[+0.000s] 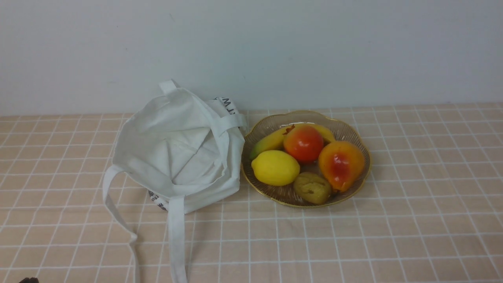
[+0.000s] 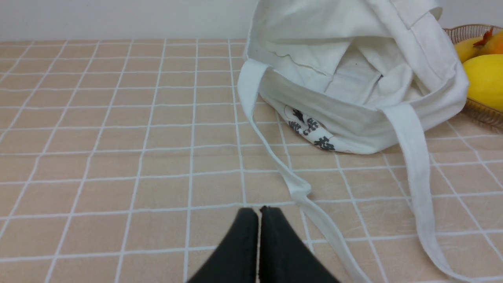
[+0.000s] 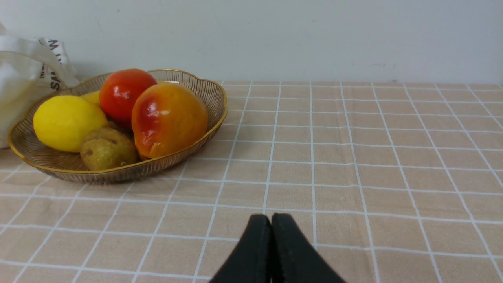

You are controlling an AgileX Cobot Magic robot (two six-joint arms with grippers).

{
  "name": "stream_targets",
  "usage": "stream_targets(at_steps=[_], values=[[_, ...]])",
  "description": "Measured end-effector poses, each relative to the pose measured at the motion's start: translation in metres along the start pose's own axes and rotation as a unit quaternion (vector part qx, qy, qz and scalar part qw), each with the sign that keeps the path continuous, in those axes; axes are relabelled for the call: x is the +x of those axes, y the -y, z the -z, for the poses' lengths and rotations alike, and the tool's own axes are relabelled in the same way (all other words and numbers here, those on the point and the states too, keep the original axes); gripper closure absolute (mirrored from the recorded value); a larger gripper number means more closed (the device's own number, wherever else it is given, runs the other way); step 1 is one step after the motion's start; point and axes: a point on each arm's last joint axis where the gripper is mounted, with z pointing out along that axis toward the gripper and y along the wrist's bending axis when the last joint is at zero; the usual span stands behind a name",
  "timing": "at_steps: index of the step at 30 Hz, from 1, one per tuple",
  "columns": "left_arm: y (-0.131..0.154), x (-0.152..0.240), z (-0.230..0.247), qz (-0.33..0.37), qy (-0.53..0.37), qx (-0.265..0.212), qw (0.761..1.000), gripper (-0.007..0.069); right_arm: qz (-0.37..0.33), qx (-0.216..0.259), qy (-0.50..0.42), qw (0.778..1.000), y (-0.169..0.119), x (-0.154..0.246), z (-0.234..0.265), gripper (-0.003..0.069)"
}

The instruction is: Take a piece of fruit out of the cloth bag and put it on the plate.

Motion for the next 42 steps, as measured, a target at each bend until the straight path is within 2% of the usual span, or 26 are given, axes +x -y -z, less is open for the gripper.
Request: stream_targets(at_steps=[42], values=[[0.0002,0.0023,-0.0001,-0.004,-0.012,0.003,1.000,0.0633,0.000,0.000,0.000,1.000,0.0000,0.0000,0.0000,0.0674]])
